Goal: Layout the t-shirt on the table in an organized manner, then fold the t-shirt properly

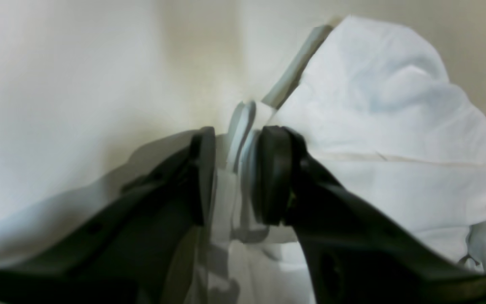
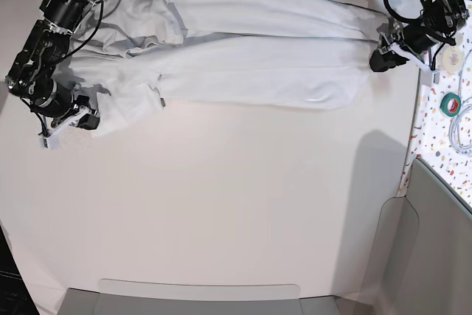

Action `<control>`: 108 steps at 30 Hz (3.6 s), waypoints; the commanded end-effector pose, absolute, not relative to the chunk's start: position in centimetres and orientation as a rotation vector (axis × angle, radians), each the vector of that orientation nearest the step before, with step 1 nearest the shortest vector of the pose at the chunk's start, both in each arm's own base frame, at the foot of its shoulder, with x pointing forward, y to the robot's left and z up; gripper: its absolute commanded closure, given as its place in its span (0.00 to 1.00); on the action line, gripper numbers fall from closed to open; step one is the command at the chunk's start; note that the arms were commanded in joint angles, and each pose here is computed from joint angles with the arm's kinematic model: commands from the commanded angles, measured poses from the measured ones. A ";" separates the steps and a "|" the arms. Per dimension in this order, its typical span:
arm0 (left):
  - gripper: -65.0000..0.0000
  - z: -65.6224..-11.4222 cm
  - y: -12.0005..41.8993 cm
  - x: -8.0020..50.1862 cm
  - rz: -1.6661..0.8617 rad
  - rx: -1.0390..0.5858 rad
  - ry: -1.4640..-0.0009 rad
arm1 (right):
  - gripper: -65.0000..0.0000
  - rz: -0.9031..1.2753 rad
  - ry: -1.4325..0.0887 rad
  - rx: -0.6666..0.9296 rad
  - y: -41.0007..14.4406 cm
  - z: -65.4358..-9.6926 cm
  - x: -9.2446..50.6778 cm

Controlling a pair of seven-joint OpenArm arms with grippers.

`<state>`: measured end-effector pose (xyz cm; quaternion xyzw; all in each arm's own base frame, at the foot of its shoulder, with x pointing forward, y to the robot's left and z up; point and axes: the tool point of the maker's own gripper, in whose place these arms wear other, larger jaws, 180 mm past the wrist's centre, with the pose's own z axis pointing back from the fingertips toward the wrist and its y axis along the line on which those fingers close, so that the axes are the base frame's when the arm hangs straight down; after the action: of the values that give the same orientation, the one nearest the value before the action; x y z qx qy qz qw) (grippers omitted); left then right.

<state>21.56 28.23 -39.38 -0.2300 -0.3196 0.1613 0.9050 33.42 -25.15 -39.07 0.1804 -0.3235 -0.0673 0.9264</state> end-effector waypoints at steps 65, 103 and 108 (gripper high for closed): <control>0.71 -37.5 28.7 23.6 0.316 -0.480 -0.739 | 0.93 0.571 -0.454 0.617 -9.0 -34.3 14.6; 0.72 -37.8 28.2 23.5 0.324 -0.492 -0.732 | 1.00 0.364 -0.626 0.449 -8.3 -35.0 21.3; 0.72 -37.8 28.2 23.5 0.323 -0.492 -0.734 | 1.00 0.460 -0.641 0.410 -8.8 -34.0 21.6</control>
<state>22.64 27.68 -39.02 -0.2394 -0.3312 0.1625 0.8981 20.92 -9.39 -35.26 0.1886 -0.2855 0.2189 0.9138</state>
